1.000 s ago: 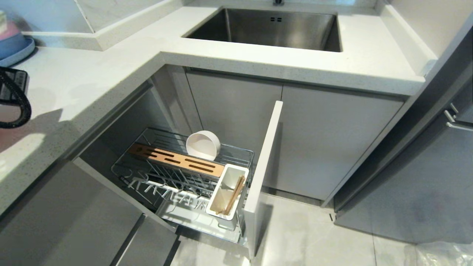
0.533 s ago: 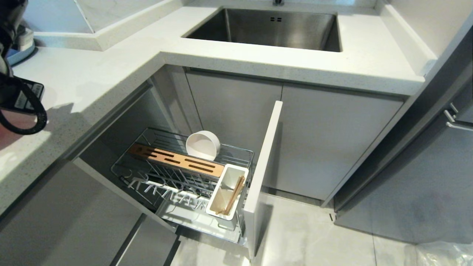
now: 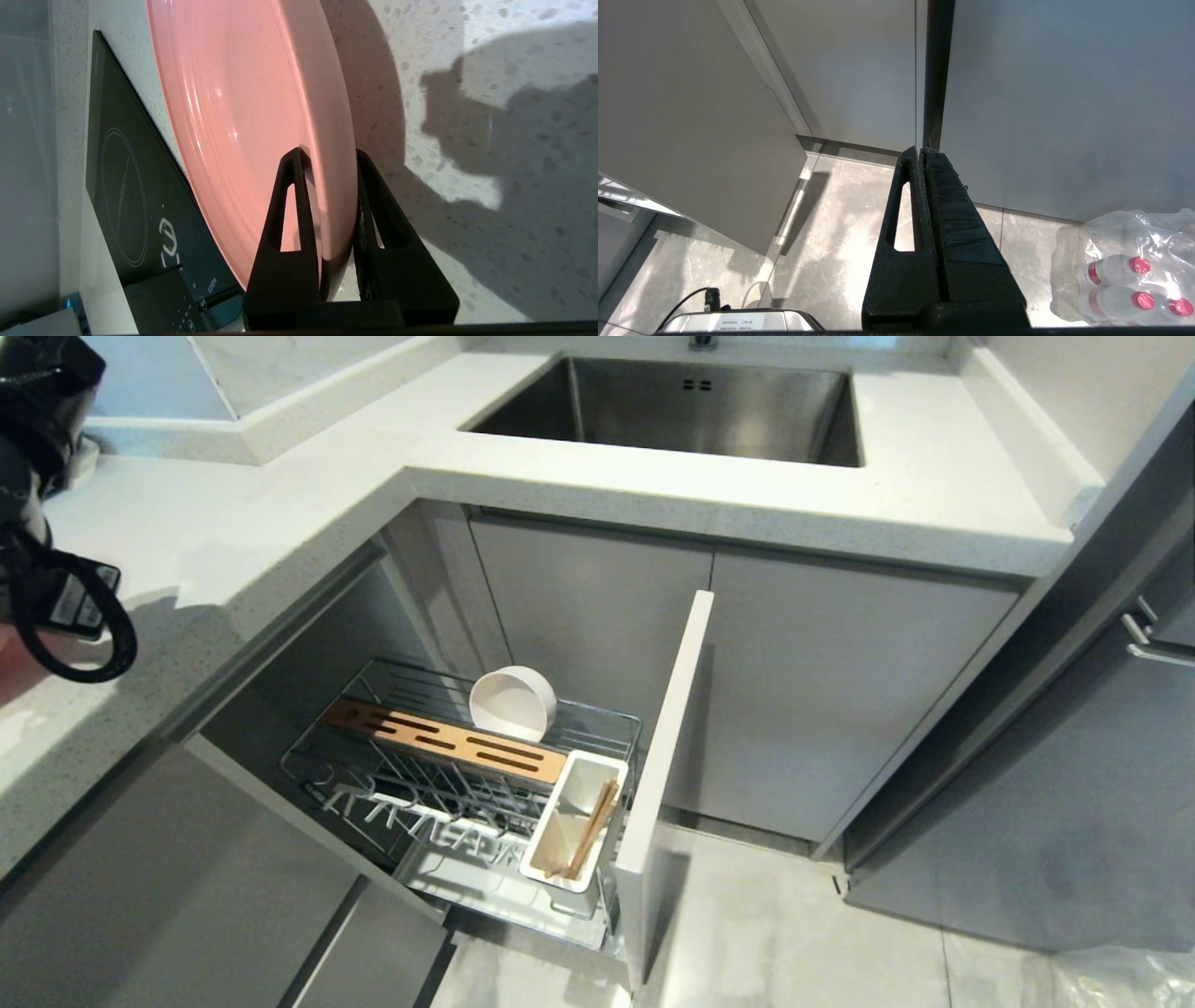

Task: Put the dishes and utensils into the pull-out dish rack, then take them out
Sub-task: Take the plate out of the cupboard

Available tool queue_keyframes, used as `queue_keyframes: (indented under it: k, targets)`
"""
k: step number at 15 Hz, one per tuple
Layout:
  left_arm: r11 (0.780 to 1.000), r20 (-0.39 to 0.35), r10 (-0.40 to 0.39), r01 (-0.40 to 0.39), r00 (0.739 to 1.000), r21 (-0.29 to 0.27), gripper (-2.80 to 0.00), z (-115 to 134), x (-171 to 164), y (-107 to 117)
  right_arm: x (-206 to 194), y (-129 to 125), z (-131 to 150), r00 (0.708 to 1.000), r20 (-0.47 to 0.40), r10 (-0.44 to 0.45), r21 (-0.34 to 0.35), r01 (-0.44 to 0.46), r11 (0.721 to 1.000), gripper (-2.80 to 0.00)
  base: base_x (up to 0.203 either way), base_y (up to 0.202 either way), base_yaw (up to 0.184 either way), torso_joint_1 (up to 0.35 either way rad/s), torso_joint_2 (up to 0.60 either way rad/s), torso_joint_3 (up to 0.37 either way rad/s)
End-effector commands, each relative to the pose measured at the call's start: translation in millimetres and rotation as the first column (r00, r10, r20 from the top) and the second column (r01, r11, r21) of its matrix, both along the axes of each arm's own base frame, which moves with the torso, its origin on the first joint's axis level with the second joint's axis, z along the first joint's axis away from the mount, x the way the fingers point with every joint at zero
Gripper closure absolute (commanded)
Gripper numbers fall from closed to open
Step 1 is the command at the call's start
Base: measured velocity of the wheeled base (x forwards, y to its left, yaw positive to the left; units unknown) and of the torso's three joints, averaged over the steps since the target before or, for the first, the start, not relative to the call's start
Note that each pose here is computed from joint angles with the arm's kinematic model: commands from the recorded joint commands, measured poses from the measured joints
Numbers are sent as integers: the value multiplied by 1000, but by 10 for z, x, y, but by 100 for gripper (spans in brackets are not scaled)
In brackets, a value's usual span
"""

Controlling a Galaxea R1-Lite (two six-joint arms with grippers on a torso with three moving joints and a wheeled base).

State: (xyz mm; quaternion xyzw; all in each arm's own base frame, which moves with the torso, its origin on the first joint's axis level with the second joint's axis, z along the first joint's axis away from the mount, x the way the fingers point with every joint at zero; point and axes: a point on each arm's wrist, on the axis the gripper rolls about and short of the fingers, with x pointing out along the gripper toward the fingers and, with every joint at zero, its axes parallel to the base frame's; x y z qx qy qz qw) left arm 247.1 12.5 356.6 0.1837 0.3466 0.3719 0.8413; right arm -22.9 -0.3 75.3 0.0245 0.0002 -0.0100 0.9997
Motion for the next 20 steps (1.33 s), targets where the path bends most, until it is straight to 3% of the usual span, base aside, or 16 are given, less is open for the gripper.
queue_keyframes:
  k: [1,5,6,7,11,14,17,19,20]
  targets:
    - [1000,-12,10,-10,1000,4,0,-21,20,16,2,0,-4,1000,-2,0,0,0,1000,0,0,0,0,0,0,0]
    - [1000,-15,21,-21,1000,3,0,-27,30,47,2,0,-4,1000,-2,0,0,0,1000,0,0,0,0,0,0,0]
    - [1000,-18,21,-21,1000,3,-199,-32,34,47,2,0,-4,1000,-2,0,0,0,1000,0,0,0,0,0,0,0]
    - [1000,-15,22,-22,1000,2,-280,-32,35,47,2,0,-4,1000,-2,0,0,0,1000,0,0,0,0,0,0,0]
    - [1000,5,23,-23,1000,-3,-280,-13,21,44,2,0,-4,1000,-2,0,0,0,1000,0,0,0,0,0,0,0]
    - [1000,72,2,0,997,-25,-280,60,-35,-14,2,0,-4,1000,-2,0,0,0,1000,0,0,0,0,0,0,0]
    - [992,136,-70,83,988,-94,-280,141,-157,-97,2,0,-4,1000,-2,0,0,0,1000,0,0,0,0,0,0,0]
    - [970,220,-98,143,970,-198,-280,192,-252,-147,2,0,-4,1000,-2,0,0,0,1000,0,0,0,0,0,0,0]
    - [964,234,-102,154,967,-216,-280,199,-268,-157,2,0,-4,1000,-2,0,0,0,1000,0,0,0,0,0,0,0]
